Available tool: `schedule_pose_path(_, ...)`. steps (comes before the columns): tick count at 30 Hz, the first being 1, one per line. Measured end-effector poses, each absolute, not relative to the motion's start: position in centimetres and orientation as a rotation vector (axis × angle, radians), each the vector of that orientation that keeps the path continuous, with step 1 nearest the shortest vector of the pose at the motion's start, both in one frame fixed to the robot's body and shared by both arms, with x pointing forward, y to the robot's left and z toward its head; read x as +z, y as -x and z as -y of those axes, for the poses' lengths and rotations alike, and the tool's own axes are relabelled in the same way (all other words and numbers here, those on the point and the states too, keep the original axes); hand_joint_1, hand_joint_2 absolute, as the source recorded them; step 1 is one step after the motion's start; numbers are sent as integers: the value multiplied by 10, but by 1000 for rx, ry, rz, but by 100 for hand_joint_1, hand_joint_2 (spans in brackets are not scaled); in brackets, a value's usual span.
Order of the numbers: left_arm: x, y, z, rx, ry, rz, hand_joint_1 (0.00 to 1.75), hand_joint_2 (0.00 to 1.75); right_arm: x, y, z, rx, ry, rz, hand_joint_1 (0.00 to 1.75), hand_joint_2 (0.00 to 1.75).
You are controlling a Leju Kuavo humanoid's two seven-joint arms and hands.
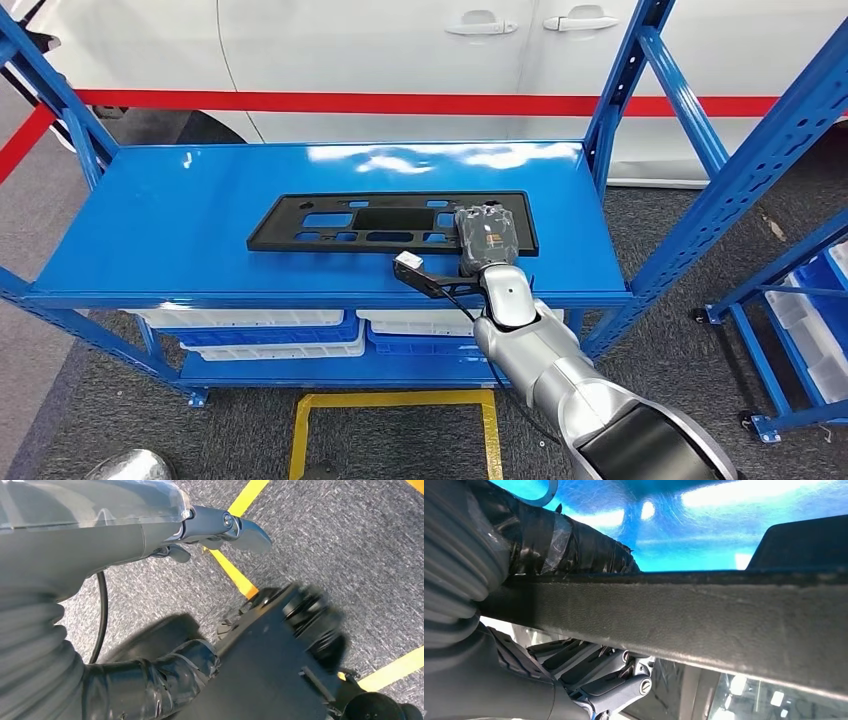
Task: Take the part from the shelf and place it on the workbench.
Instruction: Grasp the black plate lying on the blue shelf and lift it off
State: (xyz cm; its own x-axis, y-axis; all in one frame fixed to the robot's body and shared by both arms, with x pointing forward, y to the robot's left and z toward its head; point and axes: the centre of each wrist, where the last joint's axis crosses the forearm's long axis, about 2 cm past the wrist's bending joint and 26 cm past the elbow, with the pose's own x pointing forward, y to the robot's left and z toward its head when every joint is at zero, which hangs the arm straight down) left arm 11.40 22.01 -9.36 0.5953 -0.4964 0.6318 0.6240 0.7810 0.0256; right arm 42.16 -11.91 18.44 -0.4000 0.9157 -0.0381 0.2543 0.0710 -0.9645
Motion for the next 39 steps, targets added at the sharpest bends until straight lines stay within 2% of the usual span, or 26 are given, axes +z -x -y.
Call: schedule_pose_path(39, -93, -115, -220, -640, 206, 673, 0, 175, 175, -413, 113, 1375, 1138, 1751, 175, 175)
